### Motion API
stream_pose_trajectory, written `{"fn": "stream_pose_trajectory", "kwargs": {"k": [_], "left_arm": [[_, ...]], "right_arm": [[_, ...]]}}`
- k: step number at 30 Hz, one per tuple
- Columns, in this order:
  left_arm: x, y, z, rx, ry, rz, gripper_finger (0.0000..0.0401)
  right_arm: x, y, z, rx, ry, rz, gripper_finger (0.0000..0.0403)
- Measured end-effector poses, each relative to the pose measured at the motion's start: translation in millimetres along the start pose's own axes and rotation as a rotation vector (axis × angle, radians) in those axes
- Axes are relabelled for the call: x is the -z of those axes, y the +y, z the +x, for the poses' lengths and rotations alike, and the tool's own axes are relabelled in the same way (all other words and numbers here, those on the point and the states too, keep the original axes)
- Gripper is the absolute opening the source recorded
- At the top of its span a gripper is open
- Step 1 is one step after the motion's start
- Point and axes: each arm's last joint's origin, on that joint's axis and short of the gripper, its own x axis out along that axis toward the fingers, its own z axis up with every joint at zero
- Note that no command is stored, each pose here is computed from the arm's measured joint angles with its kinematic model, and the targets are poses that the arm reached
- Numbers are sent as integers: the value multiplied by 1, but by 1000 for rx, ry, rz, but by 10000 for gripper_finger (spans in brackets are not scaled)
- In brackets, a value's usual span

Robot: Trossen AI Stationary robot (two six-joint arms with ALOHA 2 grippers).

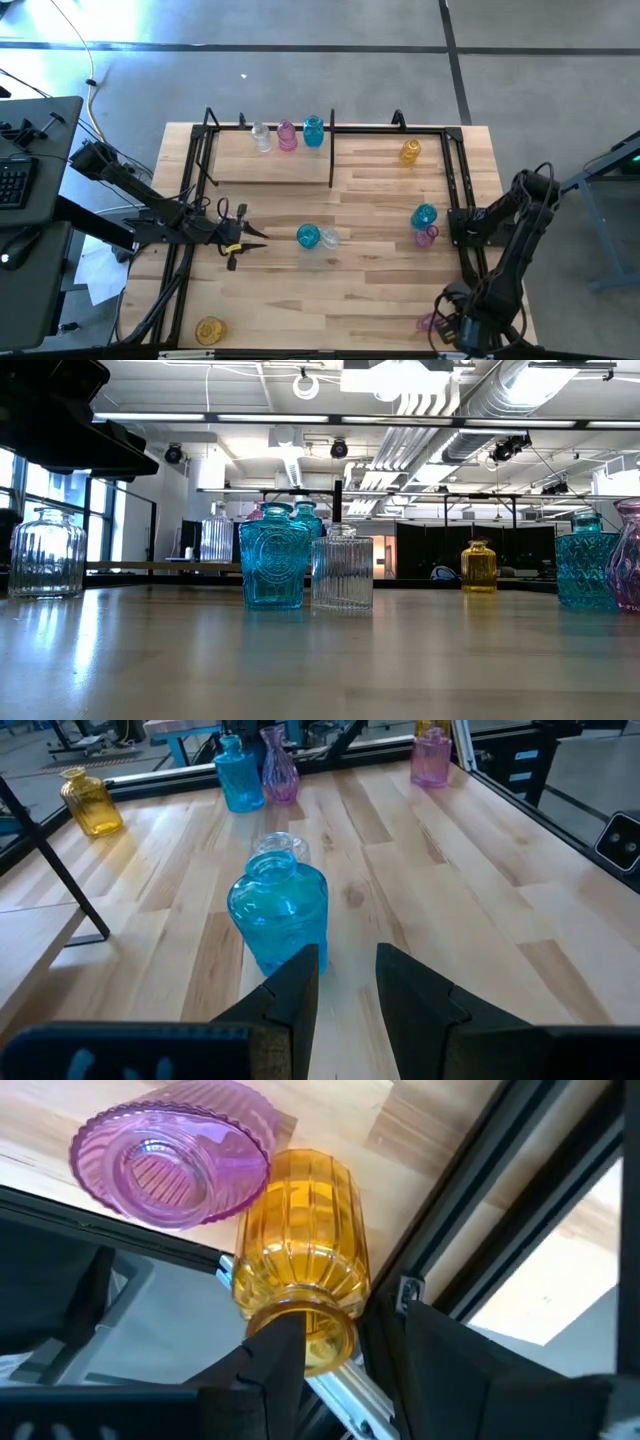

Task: Sort vases onto shelf
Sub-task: Put the bottom right yellow flower vase on the shelf

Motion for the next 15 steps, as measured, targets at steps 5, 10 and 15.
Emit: {"fn": "stream_pose_trajectory", "kwargs": {"k": [5,10,15], "left_arm": [[0,0,0,0,0,0,92],[0,0,0,0,0,-1,92],[0,0,0,0,0,-1,92]], "right_arm": [[0,3,7,11,-10,-35,149],[0,3,8,19,-19,-53,113],[-1,3,8,14,-31,-79,38]]}}
